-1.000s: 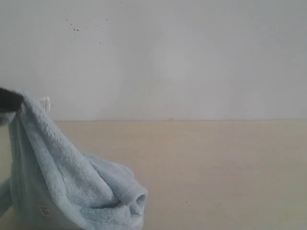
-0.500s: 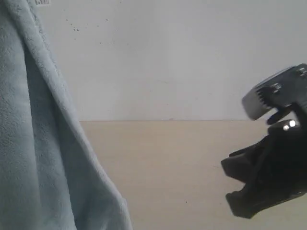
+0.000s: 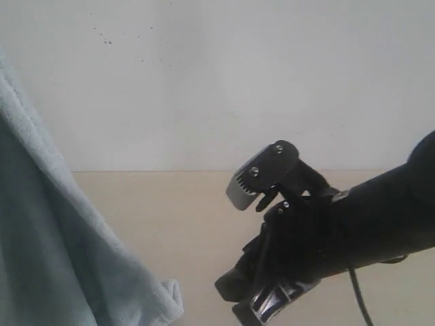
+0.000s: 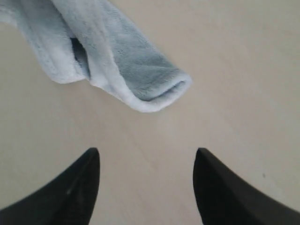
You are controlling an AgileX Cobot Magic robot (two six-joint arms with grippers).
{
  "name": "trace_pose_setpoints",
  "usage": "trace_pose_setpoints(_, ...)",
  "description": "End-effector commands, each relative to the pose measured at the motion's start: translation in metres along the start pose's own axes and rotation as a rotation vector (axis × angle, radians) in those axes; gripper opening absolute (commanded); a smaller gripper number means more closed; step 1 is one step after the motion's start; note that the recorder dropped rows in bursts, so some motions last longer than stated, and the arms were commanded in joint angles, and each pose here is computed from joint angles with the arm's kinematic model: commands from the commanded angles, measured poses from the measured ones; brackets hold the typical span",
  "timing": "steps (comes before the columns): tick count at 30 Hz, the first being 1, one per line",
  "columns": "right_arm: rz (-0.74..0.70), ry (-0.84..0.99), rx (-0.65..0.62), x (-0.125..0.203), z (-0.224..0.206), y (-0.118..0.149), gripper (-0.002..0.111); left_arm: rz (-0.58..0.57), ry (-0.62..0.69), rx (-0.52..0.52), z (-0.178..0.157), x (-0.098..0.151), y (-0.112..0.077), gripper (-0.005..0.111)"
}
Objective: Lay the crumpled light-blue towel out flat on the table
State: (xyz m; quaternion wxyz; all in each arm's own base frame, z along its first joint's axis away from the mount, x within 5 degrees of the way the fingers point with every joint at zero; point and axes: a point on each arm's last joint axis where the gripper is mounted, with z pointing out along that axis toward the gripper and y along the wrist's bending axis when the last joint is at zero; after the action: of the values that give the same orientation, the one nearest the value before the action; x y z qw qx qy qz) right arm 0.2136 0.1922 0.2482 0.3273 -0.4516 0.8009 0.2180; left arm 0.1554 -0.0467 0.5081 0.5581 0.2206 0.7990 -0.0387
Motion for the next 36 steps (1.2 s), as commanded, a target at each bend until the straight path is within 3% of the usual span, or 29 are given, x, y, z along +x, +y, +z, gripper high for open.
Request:
trace_pose_setpoints(1, -0.113, -0.033, -0.110, -0.010, 0.021, 0.000, 0.057, 0.002, 0.004, -0.052, -0.015, 0.001, 0.003, 0.004)
trace_pose_setpoints(17, -0.293, -0.063, -0.363, -0.036, 0.084, 0.005, 0.057, 0.003, 0.029, -0.060, -0.015, 0.003, 0.004, 0.004)
trace_pose_setpoints(27, -0.337, 0.004, -0.302, -0.018, 0.130, 0.002, 0.055, 0.012, 0.032, -0.071, -0.015, 0.004, 0.005, 0.004)
trace_pose_setpoints(29, -0.360, 0.009, -0.281, -0.015, 0.134, -0.001, 0.047, 0.012, 0.032, -0.071, -0.015, 0.004, 0.005, 0.004)
trace_pose_setpoints(36, -0.365, -0.006, -0.163, -0.020, 0.138, -0.011, 0.002, 0.012, 0.026, -0.072, -0.020, 0.004, 0.004, 0.004)
